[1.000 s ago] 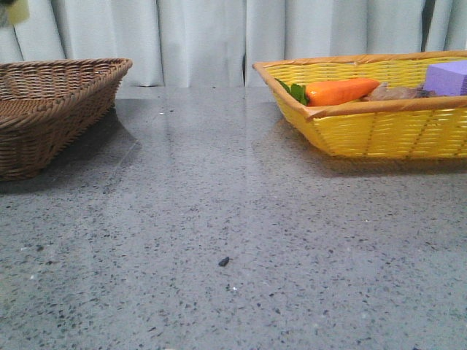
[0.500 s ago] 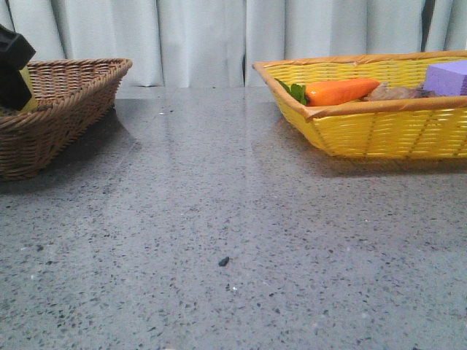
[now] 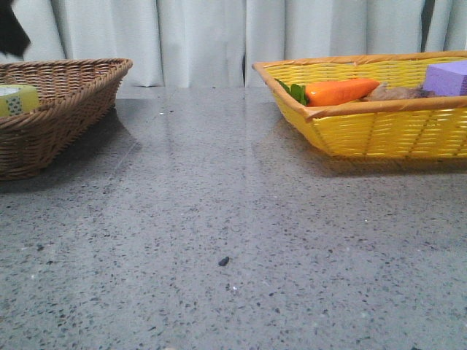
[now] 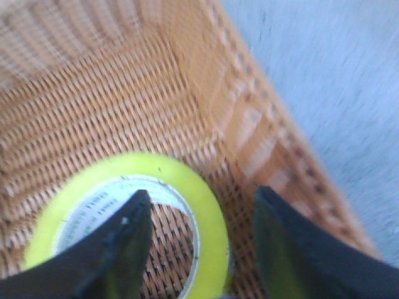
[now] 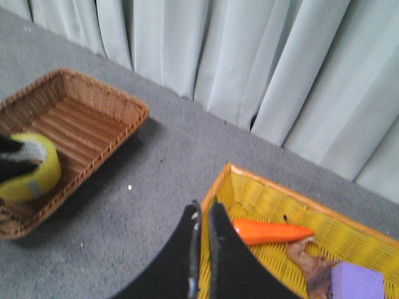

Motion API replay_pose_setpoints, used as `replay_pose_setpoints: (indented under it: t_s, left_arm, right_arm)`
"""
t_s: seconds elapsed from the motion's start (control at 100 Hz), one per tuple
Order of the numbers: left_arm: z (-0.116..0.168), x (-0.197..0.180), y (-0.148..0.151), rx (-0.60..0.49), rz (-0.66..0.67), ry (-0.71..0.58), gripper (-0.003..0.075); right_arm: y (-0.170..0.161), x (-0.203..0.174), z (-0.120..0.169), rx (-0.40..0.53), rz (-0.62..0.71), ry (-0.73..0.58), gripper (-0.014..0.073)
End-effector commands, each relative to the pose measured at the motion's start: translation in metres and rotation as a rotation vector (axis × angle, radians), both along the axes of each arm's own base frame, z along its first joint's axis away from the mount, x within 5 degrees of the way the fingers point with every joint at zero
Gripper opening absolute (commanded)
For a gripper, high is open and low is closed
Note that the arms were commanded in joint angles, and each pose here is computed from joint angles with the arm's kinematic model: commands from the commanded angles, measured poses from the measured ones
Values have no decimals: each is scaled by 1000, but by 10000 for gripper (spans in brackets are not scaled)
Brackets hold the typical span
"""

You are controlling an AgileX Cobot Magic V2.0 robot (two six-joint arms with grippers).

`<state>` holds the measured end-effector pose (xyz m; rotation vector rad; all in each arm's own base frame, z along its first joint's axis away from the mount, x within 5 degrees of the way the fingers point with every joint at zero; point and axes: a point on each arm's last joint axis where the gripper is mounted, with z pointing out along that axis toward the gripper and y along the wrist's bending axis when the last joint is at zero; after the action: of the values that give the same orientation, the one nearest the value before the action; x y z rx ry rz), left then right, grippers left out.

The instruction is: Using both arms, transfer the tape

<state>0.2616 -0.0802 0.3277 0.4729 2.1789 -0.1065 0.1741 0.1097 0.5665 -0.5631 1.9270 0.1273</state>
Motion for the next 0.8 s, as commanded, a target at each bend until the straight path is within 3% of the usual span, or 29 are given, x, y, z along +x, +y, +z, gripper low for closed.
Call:
replay_pose_setpoints:
  t_s: [0.0, 0.19, 0.43, 0.68, 0.79]
  left_arm:
    - [41, -18, 4, -97, 11, -172, 211]
    - [82, -63, 16, -198, 10, -327, -22]
    - [92, -115, 29, -284, 5, -428, -21]
    - [51, -160, 42, -371, 15, -474, -21]
    - [27, -178, 48, -377, 16, -485, -21]
  right_arm:
    - [-12, -12, 8, 33, 0, -117, -74]
    - [-23, -28, -23, 60, 16, -126, -74]
    - [-52, -69, -77, 127, 33, -149, -74]
    - [-92, -122, -133, 244, 54, -253, -74]
    - [-106, -138, -157, 249, 49, -306, -74]
